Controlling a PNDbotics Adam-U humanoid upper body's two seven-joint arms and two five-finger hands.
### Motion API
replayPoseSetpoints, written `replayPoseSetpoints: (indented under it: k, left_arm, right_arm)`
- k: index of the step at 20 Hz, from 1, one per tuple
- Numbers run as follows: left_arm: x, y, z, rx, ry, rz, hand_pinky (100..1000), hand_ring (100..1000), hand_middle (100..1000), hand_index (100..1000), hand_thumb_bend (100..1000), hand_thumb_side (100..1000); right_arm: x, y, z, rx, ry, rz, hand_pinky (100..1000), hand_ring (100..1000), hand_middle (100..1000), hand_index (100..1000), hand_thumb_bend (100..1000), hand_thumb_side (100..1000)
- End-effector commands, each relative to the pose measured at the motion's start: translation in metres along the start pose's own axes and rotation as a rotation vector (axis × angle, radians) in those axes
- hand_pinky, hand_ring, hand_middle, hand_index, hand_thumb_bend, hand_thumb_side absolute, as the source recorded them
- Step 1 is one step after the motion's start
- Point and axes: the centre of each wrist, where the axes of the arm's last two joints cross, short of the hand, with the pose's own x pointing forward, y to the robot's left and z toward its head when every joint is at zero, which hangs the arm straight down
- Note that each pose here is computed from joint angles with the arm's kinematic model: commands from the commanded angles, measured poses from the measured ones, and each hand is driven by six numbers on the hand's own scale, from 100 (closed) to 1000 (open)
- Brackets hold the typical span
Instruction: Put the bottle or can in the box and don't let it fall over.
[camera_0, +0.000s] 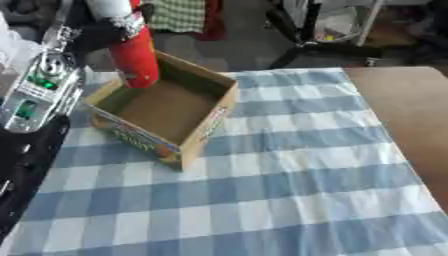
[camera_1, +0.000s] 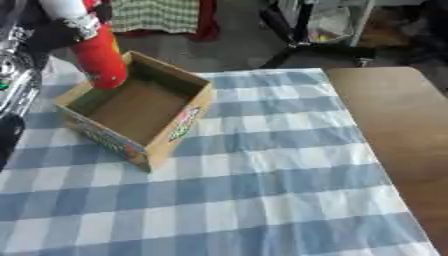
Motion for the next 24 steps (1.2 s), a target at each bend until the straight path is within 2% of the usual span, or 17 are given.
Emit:
replayPoseSetpoints:
  k: [1, 9, 11, 12, 13, 14, 16, 17, 18, 20, 24]
  left_arm:
    - [0.002, 0.002, -0.006, 0.022, -0.019, -0.023, 1000, 725, 537, 457, 300, 100]
    - [-0.034, -0.006, -0.001, 0.002, 0.032, -0.031, 1000, 758, 564, 486, 335, 100]
    - [-0.042, -0.006, 0.0, -0.009, 0.038, -0.028, 1000, 814, 601, 527, 367, 100]
    - [-0.046, -0.006, 0.001, -0.019, 0.042, -0.029, 1000, 854, 625, 561, 407, 100]
    - [-0.051, -0.006, 0.002, -0.031, 0.046, -0.033, 1000, 903, 664, 620, 486, 100]
    - [-0.054, -0.005, 0.003, -0.042, 0.048, -0.041, 1000, 975, 737, 710, 608, 100]
    - [-0.057, -0.004, 0.004, -0.069, 0.041, -0.075, 1000, 1000, 825, 798, 787, 103]
    - [-0.058, -0.003, 0.004, -0.082, 0.034, -0.097, 1000, 1000, 855, 825, 877, 154]
    - [-0.058, -0.002, 0.005, -0.092, 0.029, -0.118, 1000, 1000, 868, 838, 929, 195]
    - [-0.058, 0.002, 0.005, -0.107, 0.024, -0.163, 1000, 1000, 888, 854, 1000, 284]
    - [-0.06, 0.008, 0.008, -0.114, 0.034, -0.217, 1000, 1000, 894, 860, 1000, 330]
  right_arm:
    - [0.01, 0.002, -0.003, 0.014, -0.033, -0.015, 887, 1000, 817, 812, 100, 720]
    - [0.012, 0.006, -0.004, 0.021, -0.037, -0.04, 885, 1000, 816, 811, 100, 728]
    - [0.012, 0.006, -0.004, 0.019, -0.037, -0.04, 884, 1000, 816, 811, 100, 730]
    - [0.011, 0.006, -0.004, 0.017, -0.036, -0.04, 884, 1000, 816, 811, 100, 732]
    - [0.011, 0.006, -0.004, 0.016, -0.034, -0.04, 884, 1000, 816, 810, 100, 727]
    - [0.011, 0.006, -0.004, 0.015, -0.033, -0.04, 884, 1000, 815, 810, 100, 735]
    - [0.011, 0.006, -0.004, 0.015, -0.032, -0.04, 884, 1000, 815, 810, 100, 736]
    - [0.011, 0.006, -0.003, 0.016, -0.031, -0.04, 883, 1000, 815, 809, 100, 736]
    - [0.011, 0.006, -0.003, 0.016, -0.031, -0.039, 883, 1000, 814, 809, 100, 737]
    - [0.01, 0.006, -0.003, 0.014, -0.03, -0.036, 883, 1000, 814, 809, 100, 738]
    - [0.009, 0.005, -0.003, 0.012, -0.026, -0.032, 883, 1000, 814, 808, 100, 739]
